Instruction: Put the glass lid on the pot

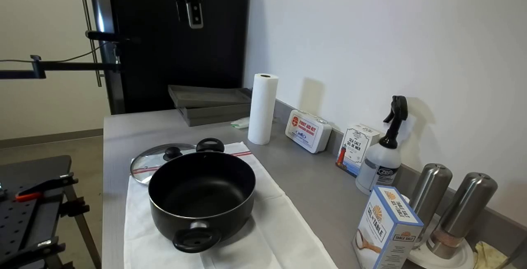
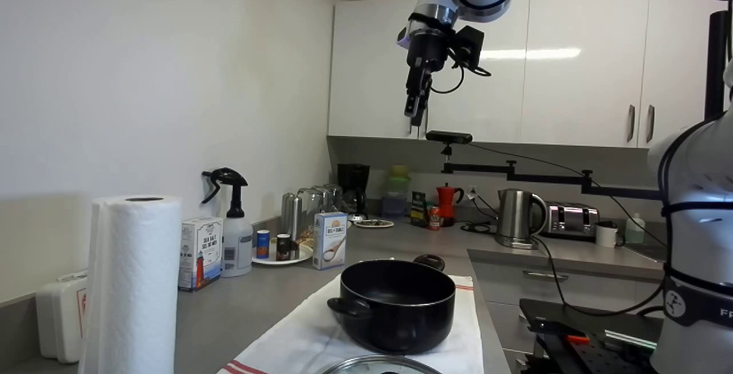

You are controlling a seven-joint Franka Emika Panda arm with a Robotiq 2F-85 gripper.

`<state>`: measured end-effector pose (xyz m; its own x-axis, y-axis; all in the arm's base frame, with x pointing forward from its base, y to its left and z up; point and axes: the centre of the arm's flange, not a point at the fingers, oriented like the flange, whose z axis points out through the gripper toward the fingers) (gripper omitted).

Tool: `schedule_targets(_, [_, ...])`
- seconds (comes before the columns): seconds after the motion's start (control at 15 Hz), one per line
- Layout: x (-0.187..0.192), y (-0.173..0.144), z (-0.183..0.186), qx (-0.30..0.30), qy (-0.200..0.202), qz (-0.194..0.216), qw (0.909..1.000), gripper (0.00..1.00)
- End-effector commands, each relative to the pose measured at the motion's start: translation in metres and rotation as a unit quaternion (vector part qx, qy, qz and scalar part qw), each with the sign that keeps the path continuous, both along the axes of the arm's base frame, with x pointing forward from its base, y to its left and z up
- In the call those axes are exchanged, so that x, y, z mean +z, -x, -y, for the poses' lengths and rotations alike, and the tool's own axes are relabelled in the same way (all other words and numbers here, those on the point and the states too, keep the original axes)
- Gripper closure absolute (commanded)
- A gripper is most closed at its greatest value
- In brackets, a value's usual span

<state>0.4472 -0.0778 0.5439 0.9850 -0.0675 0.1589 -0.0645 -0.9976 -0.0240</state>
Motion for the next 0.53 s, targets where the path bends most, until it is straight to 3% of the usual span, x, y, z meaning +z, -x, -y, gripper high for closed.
schedule_targets(0.0, [0.000, 0.000, 0.000, 0.000, 0.000, 0.000, 1.0000, 0.00])
schedule_targets(0.47, [-0.028, 0.003, -0.023, 0.021, 0.004, -0.011, 0.9997, 0.00])
